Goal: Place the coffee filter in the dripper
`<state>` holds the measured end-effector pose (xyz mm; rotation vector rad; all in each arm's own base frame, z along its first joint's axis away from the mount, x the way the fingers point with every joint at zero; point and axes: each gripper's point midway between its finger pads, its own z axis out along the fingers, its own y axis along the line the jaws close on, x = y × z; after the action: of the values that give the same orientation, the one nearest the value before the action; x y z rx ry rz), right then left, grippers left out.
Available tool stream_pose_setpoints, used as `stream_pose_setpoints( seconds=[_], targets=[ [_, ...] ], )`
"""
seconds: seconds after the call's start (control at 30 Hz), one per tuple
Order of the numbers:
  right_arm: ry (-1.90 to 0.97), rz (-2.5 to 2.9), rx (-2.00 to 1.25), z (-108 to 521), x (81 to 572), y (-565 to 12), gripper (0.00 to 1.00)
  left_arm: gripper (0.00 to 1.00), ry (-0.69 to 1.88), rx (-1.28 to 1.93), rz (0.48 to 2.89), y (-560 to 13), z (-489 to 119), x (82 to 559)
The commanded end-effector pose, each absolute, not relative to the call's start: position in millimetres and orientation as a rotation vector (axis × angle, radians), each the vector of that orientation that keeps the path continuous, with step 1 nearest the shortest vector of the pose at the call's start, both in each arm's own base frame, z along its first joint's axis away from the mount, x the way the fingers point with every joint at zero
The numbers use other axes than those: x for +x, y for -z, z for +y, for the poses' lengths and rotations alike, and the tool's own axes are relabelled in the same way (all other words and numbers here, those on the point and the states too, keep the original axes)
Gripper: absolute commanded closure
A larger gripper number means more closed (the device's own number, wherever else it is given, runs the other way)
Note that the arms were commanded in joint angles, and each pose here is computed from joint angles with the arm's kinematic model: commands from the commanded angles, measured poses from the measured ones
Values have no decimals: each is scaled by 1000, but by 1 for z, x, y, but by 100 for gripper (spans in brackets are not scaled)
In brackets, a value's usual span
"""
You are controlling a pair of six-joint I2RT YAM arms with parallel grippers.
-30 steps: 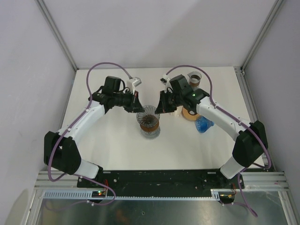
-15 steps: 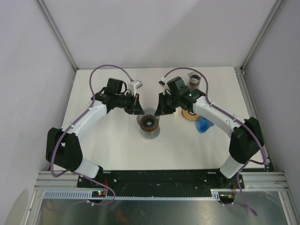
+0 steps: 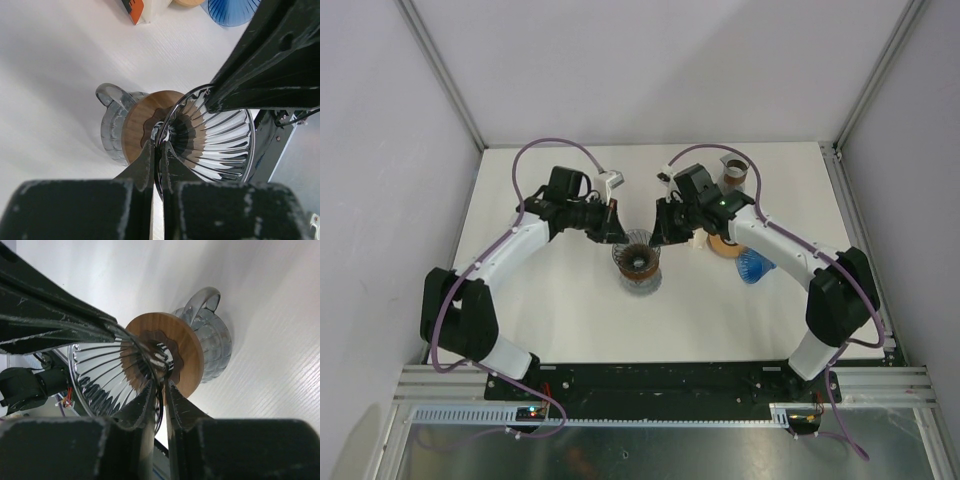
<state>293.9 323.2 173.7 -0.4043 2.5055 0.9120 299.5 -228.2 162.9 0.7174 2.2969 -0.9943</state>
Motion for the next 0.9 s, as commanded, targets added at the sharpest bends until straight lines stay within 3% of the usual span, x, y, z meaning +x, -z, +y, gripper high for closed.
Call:
stream_pose_setpoints(
  seconds=[0.0, 0.13, 0.33, 0.87],
  targets=[
    [-816, 2533, -412, 324, 301, -147, 82, 100, 933, 743, 2437, -122, -216, 286],
    [-800, 2538, -427, 329, 296, -142, 82, 100, 935, 743, 2431, -124, -216, 286],
    [-749, 2548, -409, 325, 298, -138, 99, 100, 882, 743, 2464, -111, -210, 287],
    [-647, 2635, -394, 311, 293, -90, 100, 100, 766, 780, 2576, -67, -192, 281]
  ],
)
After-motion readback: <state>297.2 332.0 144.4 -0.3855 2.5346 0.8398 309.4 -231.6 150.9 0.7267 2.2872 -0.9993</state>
